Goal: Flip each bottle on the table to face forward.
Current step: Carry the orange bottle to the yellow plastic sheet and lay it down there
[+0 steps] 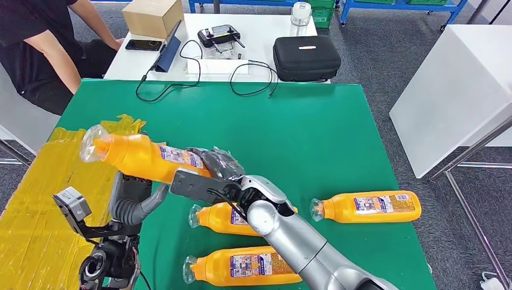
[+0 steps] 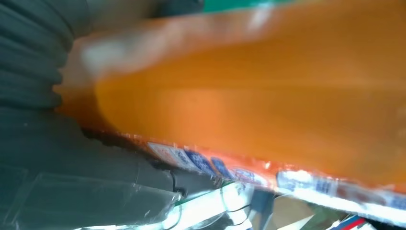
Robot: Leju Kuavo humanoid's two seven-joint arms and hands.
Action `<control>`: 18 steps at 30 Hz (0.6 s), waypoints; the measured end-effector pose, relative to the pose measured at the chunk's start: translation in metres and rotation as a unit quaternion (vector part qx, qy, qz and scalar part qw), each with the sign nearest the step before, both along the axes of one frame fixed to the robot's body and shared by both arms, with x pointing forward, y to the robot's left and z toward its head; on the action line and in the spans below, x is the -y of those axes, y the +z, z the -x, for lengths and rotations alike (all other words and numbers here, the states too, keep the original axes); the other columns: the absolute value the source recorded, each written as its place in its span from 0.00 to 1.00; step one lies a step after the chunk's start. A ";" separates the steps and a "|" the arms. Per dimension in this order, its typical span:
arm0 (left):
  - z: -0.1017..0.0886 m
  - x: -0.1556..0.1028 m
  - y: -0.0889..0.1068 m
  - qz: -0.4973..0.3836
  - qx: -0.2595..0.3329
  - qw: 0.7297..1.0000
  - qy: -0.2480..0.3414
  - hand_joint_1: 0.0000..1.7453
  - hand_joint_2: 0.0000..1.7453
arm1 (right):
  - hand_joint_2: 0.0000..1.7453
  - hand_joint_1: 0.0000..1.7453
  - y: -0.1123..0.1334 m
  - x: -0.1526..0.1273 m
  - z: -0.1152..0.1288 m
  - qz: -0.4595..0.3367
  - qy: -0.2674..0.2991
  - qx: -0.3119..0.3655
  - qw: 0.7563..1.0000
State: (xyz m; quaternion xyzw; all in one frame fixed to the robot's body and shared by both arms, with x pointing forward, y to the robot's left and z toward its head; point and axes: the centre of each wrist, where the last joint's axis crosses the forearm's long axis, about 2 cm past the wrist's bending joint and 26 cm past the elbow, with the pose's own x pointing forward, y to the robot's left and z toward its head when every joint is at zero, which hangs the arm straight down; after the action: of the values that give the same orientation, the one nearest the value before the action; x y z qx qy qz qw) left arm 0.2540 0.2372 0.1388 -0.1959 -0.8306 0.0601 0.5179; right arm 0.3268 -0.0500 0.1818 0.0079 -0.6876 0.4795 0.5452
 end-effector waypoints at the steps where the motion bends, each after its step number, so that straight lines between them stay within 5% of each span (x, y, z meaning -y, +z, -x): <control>1: 0.000 -0.001 0.000 -0.003 -0.001 1.000 0.007 0.00 1.00 | 1.00 1.00 -0.001 -0.003 0.003 0.007 0.007 0.003 1.000; 16: 0.017 -0.018 -0.016 -0.013 -0.019 0.998 0.052 0.00 1.00 | 1.00 1.00 -0.001 -0.024 0.037 0.048 0.071 0.053 0.995; 17: 0.018 -0.019 -0.016 -0.013 -0.018 0.998 0.052 0.12 1.00 | 1.00 1.00 0.000 -0.024 0.037 0.048 0.073 0.055 0.995; 18: 0.018 -0.019 -0.016 -0.013 -0.018 0.998 0.053 0.37 1.00 | 1.00 1.00 0.001 -0.024 0.038 0.047 0.075 0.057 0.994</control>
State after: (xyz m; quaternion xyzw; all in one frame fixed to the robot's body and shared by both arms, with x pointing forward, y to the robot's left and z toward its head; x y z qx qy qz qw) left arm 0.2361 0.2563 0.1230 -0.1438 -0.8312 0.0805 0.5310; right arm 0.2889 -0.0260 0.1824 0.0061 -0.6915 0.5506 0.4676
